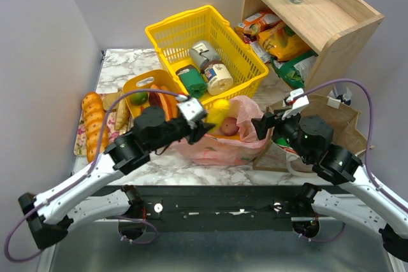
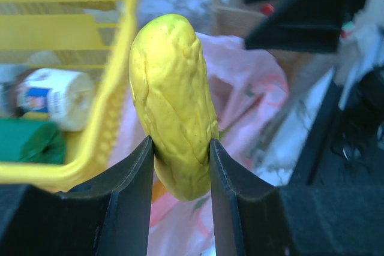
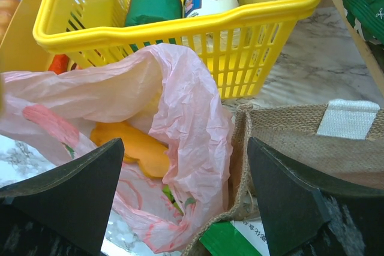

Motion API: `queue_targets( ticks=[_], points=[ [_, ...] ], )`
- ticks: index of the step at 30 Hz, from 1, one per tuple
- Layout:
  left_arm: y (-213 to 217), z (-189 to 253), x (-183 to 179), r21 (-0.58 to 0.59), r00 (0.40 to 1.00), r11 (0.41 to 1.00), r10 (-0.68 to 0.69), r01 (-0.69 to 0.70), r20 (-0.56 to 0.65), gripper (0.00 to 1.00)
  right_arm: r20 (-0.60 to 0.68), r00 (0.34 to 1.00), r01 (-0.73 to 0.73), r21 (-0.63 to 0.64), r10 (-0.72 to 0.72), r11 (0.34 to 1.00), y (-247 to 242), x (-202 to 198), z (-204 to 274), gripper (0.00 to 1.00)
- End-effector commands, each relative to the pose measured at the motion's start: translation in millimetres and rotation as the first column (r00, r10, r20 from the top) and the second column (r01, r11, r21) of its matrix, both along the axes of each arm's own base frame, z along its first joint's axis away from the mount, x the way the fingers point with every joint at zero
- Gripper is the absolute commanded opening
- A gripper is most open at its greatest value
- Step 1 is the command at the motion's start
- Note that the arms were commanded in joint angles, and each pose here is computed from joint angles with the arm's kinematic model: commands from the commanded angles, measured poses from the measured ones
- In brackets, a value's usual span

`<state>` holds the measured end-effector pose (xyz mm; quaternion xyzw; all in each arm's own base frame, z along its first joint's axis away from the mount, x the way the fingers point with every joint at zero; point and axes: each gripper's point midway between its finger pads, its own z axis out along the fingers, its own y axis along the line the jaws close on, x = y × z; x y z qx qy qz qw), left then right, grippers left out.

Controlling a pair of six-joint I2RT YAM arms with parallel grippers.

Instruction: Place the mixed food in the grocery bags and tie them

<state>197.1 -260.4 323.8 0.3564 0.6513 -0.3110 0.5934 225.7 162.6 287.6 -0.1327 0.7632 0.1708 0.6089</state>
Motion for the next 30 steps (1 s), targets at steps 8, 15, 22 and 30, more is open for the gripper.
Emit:
queue_targets(
  ticks=[8, 15, 22, 30],
  points=[
    [-45, -51, 33, 0.268, 0.995, 0.962, 0.026, -0.050, 0.091, 0.30, 0.046, 0.999, 0.010, 0.074, -0.014, 0.997, -11, -8, 23, 0.92],
    [-60, -66, 58, 0.293, 0.988, 0.949, 0.079, -0.115, 0.132, 0.36, 0.043, 0.999, 0.020, 0.058, -0.023, 0.998, -13, -7, 18, 0.92],
    [-56, -106, 56, 0.419, 0.996, 0.903, 0.088, -0.093, 0.032, 0.75, 0.052, 0.998, 0.028, 0.055, -0.030, 0.998, -17, -9, 21, 0.92],
    [-56, -21, 45, 0.149, 0.995, 0.986, 0.067, -0.077, 0.069, 0.99, 0.052, 0.999, 0.010, 0.038, -0.012, 0.999, -11, -6, 29, 0.92]
  ],
)
